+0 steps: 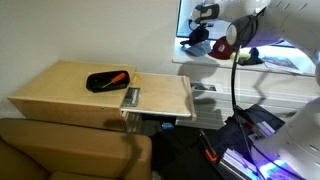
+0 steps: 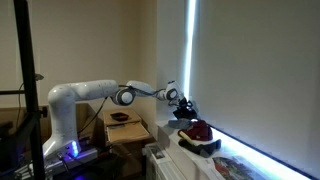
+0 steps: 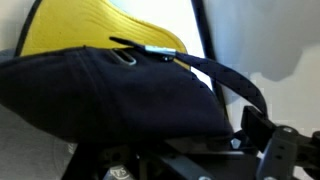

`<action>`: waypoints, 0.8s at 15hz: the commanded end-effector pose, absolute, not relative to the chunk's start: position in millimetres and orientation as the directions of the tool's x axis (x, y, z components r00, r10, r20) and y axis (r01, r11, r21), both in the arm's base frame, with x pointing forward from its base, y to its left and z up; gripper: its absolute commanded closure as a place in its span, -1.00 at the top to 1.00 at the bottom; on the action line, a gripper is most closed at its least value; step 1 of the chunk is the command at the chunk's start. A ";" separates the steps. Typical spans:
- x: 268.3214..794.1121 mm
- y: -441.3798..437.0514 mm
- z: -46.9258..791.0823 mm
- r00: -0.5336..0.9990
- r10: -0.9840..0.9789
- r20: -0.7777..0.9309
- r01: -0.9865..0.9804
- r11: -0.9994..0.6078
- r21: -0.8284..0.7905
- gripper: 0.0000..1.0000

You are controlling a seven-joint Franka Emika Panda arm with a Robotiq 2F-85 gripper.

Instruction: Place the screwdriver in the black bowl, move the sticky notes to the windowsill, then unstack the caps

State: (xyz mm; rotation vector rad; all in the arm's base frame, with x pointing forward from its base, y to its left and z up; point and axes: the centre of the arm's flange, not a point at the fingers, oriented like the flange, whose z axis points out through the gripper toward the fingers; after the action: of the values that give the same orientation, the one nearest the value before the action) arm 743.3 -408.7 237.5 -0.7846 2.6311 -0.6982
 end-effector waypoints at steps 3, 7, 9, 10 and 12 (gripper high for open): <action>700.7 -405.2 252.0 -0.779 -0.606 -0.158 -0.426 0.698 -0.576 0.08; 697.5 -405.7 255.6 -0.770 -0.616 -0.168 -0.416 0.684 -0.599 -0.52; 696.7 -406.2 257.4 -0.771 -0.612 -0.175 -0.405 0.684 -0.606 -0.80; 696.6 -407.7 257.8 -0.775 -0.606 -0.179 -0.397 0.687 -0.608 -0.50; 695.6 -411.3 257.8 -0.779 -0.600 -0.180 -0.392 0.691 -0.607 0.02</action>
State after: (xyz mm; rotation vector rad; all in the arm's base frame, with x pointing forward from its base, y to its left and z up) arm 737.2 -426.6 250.3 -0.7822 2.5489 -0.7868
